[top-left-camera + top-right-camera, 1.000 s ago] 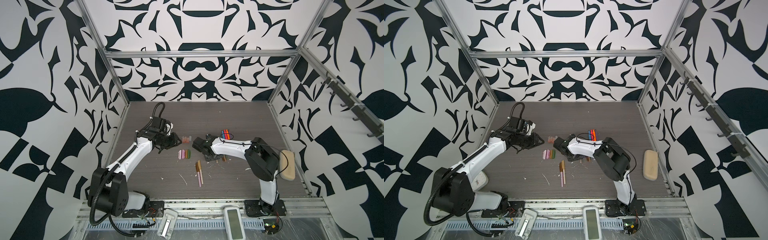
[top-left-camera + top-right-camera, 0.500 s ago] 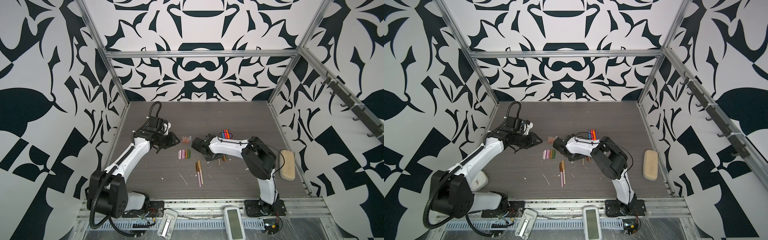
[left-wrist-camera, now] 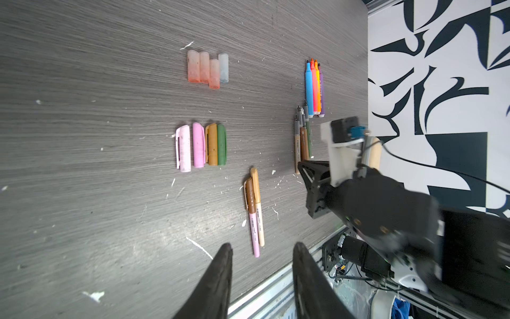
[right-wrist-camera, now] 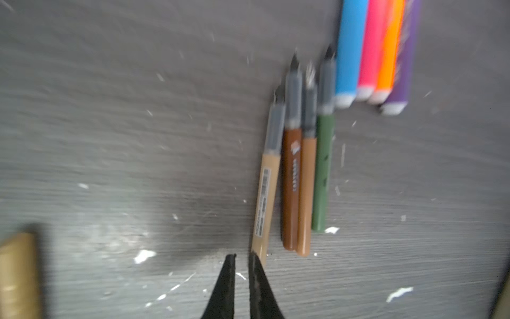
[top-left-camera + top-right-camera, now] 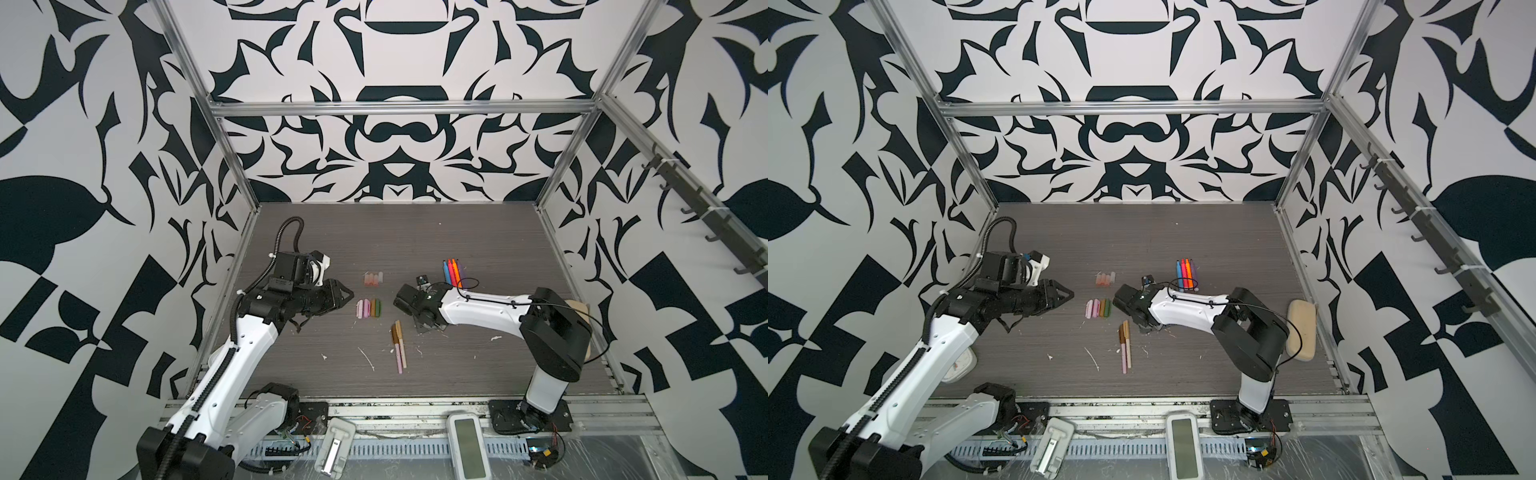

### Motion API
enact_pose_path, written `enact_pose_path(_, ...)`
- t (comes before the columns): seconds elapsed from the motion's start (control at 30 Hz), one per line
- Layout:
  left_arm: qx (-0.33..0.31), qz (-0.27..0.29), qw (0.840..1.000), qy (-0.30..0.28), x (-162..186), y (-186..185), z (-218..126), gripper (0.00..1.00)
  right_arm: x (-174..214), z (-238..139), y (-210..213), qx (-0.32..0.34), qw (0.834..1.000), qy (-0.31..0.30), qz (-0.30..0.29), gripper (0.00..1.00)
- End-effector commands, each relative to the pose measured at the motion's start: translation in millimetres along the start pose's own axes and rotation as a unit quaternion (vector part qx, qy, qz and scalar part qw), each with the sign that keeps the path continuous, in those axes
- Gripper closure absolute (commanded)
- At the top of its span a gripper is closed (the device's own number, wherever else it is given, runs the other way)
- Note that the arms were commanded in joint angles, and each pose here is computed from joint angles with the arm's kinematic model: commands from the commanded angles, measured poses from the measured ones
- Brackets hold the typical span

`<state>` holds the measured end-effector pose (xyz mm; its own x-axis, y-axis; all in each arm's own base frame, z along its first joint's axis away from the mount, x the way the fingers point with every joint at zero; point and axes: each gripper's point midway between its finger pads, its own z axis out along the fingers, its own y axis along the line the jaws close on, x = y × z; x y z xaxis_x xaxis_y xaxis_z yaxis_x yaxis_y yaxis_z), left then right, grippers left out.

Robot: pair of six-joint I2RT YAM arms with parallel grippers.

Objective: Open the pen caps
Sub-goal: 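Raise the open right gripper from the placed pen while the left draws back, then move the right gripper over the brown-capped and tan-capped pens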

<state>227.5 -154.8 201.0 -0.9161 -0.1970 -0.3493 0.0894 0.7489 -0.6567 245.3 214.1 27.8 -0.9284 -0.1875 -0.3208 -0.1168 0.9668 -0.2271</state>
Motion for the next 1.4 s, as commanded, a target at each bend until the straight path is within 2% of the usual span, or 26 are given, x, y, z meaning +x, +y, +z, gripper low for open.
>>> enact_pose_path(0.0, -0.008, -0.015, 1.000, 0.014, 14.8, 2.8, -10.0, 0.60, 0.6, 2.4, 5.7, -0.030, 0.999, -0.002, 0.028, 0.88)
enact_pose_path(0.3, -0.008, -0.018, 1.000, 0.001, 22.9, 3.0, -21.1, 0.58, 14.4, 17.6, 2.4, -0.014, 0.999, 0.020, 0.022, 0.87)
enact_pose_path(0.57, -0.026, -0.013, 0.999, -0.018, 19.0, 8.3, -25.2, 0.57, -0.3, 4.1, 24.4, -0.075, 0.997, 0.003, -0.001, 0.82)
enact_pose_path(0.7, -0.032, -0.008, 0.999, -0.030, 18.8, 8.9, -31.0, 0.57, -11.6, 8.9, 18.5, -0.051, 0.999, 0.007, -0.016, 0.82)
enact_pose_path(0.93, -0.046, -0.004, 0.997, -0.059, 17.6, 10.6, -43.8, 0.52, -21.1, 29.6, 7.5, -0.040, 0.999, 0.034, -0.010, 0.82)
enact_pose_path(1.37, -0.065, -0.010, 0.996, -0.067, 15.2, 17.9, -44.8, 0.52, -36.0, 36.4, -5.8, 0.012, 0.999, 0.034, -0.026, 0.81)
